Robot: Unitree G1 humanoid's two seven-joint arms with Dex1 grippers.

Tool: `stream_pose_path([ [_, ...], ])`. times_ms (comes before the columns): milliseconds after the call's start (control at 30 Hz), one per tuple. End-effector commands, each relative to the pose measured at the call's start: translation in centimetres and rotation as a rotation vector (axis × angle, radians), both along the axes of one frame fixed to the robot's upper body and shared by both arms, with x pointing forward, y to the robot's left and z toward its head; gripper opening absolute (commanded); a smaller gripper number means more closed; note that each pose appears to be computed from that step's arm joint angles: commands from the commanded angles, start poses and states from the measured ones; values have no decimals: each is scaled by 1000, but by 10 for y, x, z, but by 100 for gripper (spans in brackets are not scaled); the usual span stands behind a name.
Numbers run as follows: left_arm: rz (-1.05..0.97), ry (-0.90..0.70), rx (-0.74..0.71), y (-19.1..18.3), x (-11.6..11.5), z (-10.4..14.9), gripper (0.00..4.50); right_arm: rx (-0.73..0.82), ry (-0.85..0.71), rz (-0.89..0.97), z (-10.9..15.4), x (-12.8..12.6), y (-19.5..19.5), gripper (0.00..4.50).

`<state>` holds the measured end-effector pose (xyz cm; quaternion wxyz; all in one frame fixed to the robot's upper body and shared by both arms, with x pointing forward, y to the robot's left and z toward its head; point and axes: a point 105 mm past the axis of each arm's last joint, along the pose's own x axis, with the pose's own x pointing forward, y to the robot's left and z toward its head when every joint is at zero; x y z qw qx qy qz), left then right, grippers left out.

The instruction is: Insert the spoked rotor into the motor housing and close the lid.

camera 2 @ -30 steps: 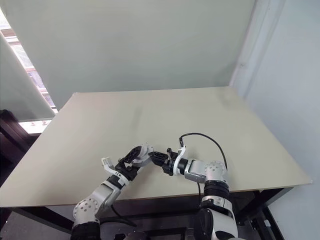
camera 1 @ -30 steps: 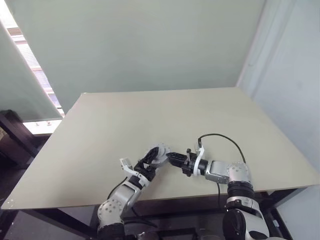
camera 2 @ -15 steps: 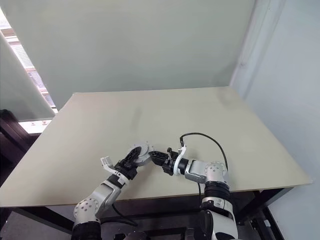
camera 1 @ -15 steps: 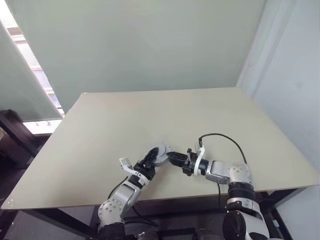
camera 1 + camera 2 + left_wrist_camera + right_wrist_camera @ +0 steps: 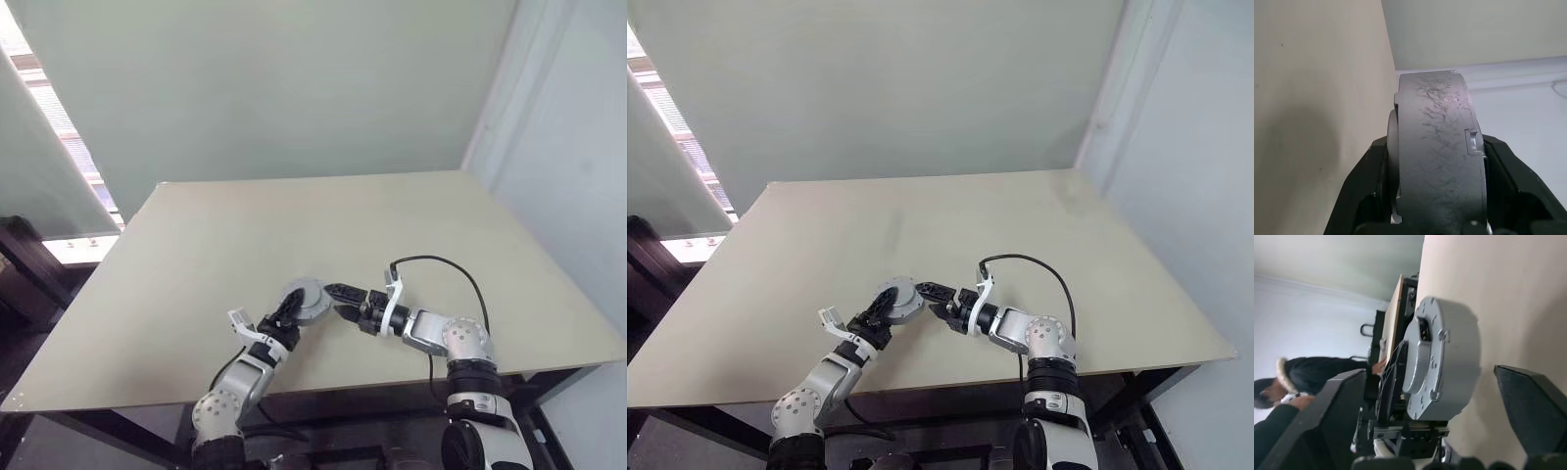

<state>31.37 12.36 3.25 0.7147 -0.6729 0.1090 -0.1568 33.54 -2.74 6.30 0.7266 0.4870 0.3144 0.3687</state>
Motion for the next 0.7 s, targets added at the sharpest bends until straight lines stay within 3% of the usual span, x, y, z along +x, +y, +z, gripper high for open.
stream_pose_path([
  [33,83,-93,-51,8,9,24,203,-96,-151,-14,12,7,-6,450],
  [167,180,-107,2,27,14,28,203,-278,-326,1,7,8,-9,450],
  [433,350,-165,263,77,23,41,203,-573,-783,82,15,-1,-5,450],
  [700,450,-148,471,103,34,38,203,-695,-981,137,17,-7,1,450],
])
